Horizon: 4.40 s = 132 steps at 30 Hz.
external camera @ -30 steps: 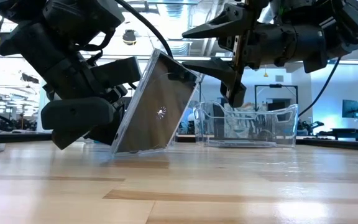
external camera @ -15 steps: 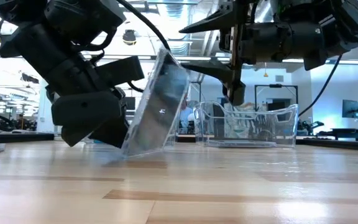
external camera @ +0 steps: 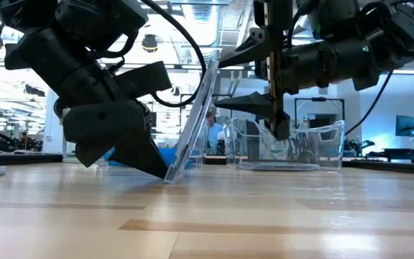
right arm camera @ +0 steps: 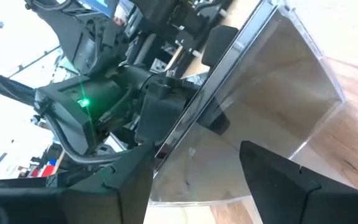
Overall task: Pick & place jewel cases by type
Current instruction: Put the right black cd case into the right transparent bin
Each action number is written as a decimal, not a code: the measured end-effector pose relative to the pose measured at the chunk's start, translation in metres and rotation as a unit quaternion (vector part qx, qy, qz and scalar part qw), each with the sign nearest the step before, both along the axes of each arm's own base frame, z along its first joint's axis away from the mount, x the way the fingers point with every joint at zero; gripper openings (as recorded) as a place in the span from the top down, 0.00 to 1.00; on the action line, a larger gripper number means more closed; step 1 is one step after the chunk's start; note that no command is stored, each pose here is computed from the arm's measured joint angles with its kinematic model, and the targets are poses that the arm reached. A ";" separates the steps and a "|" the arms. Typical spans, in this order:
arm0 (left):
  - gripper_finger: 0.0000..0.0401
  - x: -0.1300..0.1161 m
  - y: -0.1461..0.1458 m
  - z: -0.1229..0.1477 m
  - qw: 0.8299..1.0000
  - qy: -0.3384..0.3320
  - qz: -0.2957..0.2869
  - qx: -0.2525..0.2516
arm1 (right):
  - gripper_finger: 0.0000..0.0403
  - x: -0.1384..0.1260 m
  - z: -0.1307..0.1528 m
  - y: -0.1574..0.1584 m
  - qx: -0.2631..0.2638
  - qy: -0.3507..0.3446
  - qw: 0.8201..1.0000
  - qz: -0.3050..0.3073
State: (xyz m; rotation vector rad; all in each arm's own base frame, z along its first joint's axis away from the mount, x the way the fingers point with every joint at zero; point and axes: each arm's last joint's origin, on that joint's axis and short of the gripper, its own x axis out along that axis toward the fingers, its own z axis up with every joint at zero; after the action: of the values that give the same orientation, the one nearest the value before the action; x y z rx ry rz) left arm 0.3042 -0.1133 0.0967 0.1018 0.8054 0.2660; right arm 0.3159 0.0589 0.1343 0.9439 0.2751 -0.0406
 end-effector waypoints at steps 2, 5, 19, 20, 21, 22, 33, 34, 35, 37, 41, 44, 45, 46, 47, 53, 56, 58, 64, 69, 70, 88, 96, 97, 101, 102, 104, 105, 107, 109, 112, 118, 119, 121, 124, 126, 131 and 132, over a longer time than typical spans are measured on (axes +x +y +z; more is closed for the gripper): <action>1.00 0.000 0.000 0.000 1.000 0.002 0.000 0.001 | 0.44 0.000 0.001 0.000 -0.004 -0.006 1.000 0.008; 1.00 -0.001 0.000 0.000 1.000 0.009 -0.002 0.002 | 0.44 0.000 0.001 0.001 -0.004 -0.006 1.000 0.014; 1.00 -0.003 0.001 -0.001 0.999 0.030 -0.020 0.012 | 0.44 0.001 0.003 0.000 0.016 -0.014 0.999 0.038; 1.00 -0.003 0.001 -0.002 0.999 0.032 -0.021 0.013 | 0.44 0.001 0.003 0.000 0.018 -0.015 0.999 0.042; 1.00 -0.004 0.001 -0.002 0.999 0.035 -0.021 0.013 | 0.44 0.001 0.003 0.000 0.018 -0.015 0.999 0.043; 1.00 -0.004 0.001 -0.002 0.999 0.037 -0.021 0.014 | 0.44 0.001 0.003 0.000 0.019 -0.015 0.999 0.044; 1.00 -0.006 0.002 -0.004 0.998 0.052 -0.028 0.018 | 0.44 0.001 0.006 0.000 0.028 -0.025 0.998 0.053; 1.00 -0.006 0.002 -0.004 0.998 0.052 -0.029 0.018 | 0.44 0.001 0.006 0.000 0.029 -0.026 0.998 0.054; 1.00 -0.006 0.002 -0.004 0.998 0.053 -0.029 0.018 | 0.44 0.001 0.006 0.000 0.029 -0.027 0.998 0.055; 1.00 -0.006 0.002 -0.004 0.998 0.055 -0.031 0.017 | 0.44 0.001 0.007 0.000 0.030 -0.027 0.998 0.055; 1.00 -0.007 0.001 -0.004 0.997 0.060 -0.038 0.015 | 0.44 0.001 0.007 -0.001 0.038 -0.027 0.997 0.057; 1.00 -0.007 0.001 -0.005 0.997 0.064 -0.043 0.013 | 0.44 0.002 0.007 -0.004 0.052 -0.023 0.996 0.061; 1.00 -0.007 0.001 -0.005 0.997 0.065 -0.046 0.012 | 0.44 0.002 0.007 -0.005 0.054 -0.021 0.997 0.059; 1.00 -0.007 0.001 -0.005 0.997 0.066 -0.048 0.012 | 0.44 0.002 0.007 -0.006 0.057 -0.020 0.997 0.057; 1.00 -0.007 0.001 -0.005 0.996 0.067 -0.050 0.013 | 0.44 0.002 0.006 -0.006 0.058 -0.019 0.997 0.056; 1.00 -0.008 0.000 -0.005 0.996 0.071 -0.060 0.013 | 0.44 0.001 0.001 -0.006 0.061 0.009 0.997 0.047; 1.00 -0.008 0.000 -0.005 0.995 0.073 -0.065 0.014 | 0.44 0.001 0.000 -0.006 0.059 0.018 0.997 0.041; 1.00 -0.008 0.000 -0.005 0.995 0.073 -0.066 0.013 | 0.44 0.001 0.000 -0.006 0.057 0.018 0.998 0.036; 1.00 -0.008 0.000 -0.005 0.995 0.075 -0.067 0.011 | 0.47 0.000 -0.001 -0.006 0.055 0.020 0.998 0.035; 1.00 -0.010 0.000 -0.005 0.994 0.084 -0.065 0.013 | 0.56 -0.001 -0.002 -0.001 0.051 0.026 0.998 0.039; 1.00 -0.010 0.000 -0.005 0.994 0.085 -0.064 0.013 | 0.58 -0.001 -0.002 0.000 0.050 0.027 0.998 0.040; 1.00 -0.012 0.001 -0.006 0.994 0.093 -0.050 0.014 | 0.69 -0.005 -0.006 0.013 0.036 0.045 0.997 0.054; 1.00 -0.013 0.000 -0.006 0.995 0.089 -0.038 0.024 | 0.72 -0.011 -0.016 0.022 0.025 0.096 0.994 0.042; 1.00 -0.013 0.000 -0.006 0.995 0.088 -0.037 0.025 | 0.72 -0.012 -0.017 0.023 0.022 0.102 0.994 0.038; 1.00 -0.014 -0.001 -0.006 0.995 0.087 -0.036 0.029 | 0.75 -0.014 -0.020 0.025 0.015 0.118 0.993 0.025; 1.00 -0.014 -0.001 -0.006 0.995 0.087 -0.036 0.029 | 0.76 -0.015 -0.021 0.026 0.015 0.125 0.992 0.022; 1.00 -0.014 -0.001 -0.006 0.995 0.087 -0.036 0.029 | 0.77 -0.017 -0.023 0.026 0.010 0.137 0.990 0.015; 1.00 -0.014 -0.001 -0.006 0.995 0.087 -0.036 0.029 | 0.77 -0.017 -0.024 0.027 0.008 0.141 0.990 0.014; 1.00 -0.014 -0.001 -0.006 0.995 0.087 -0.036 0.029 | 0.78 -0.018 -0.025 0.028 0.008 0.148 0.989 0.011; 1.00 -0.014 -0.001 -0.006 0.995 0.087 -0.036 0.029 | 0.79 -0.019 -0.026 0.029 0.003 0.154 0.988 0.008; 1.00 -0.014 -0.001 -0.006 0.995 0.087 -0.036 0.029 | 0.80 -0.020 -0.027 0.030 -0.004 0.158 0.987 0.002; 1.00 -0.014 -0.001 -0.006 0.995 0.087 -0.036 0.029 | 0.81 -0.022 -0.027 0.034 -0.024 0.156 0.988 0.004; 1.00 -0.014 -0.001 -0.006 0.995 0.087 -0.036 0.029 | 0.81 -0.022 -0.027 0.035 -0.028 0.155 0.988 0.002; 1.00 -0.013 0.000 -0.006 0.995 0.087 -0.035 0.029 | 0.81 -0.023 -0.027 0.036 -0.038 0.153 0.987 0.001; 1.00 -0.013 0.000 -0.006 0.996 0.084 -0.029 0.031 | 0.81 -0.024 -0.028 0.039 -0.048 0.153 0.987 -0.001; 1.00 -0.013 0.000 -0.006 0.996 0.080 -0.020 0.033 | 0.81 -0.025 -0.028 0.041 -0.054 0.152 0.987 -0.005; 1.00 -0.013 0.000 -0.006 0.996 0.078 -0.016 0.035 | 0.81 -0.026 -0.028 0.044 -0.071 0.150 0.986 -0.003; 1.00 -0.013 0.000 -0.006 0.996 0.078 -0.016 0.035 | 0.81 -0.027 -0.028 0.045 -0.075 0.149 0.986 -0.005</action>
State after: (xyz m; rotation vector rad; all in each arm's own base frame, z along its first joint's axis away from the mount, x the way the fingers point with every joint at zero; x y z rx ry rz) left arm 0.2908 -0.1130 0.0904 0.2036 0.9496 0.2585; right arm 0.2893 0.1039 0.1068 0.7868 0.5364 -0.2098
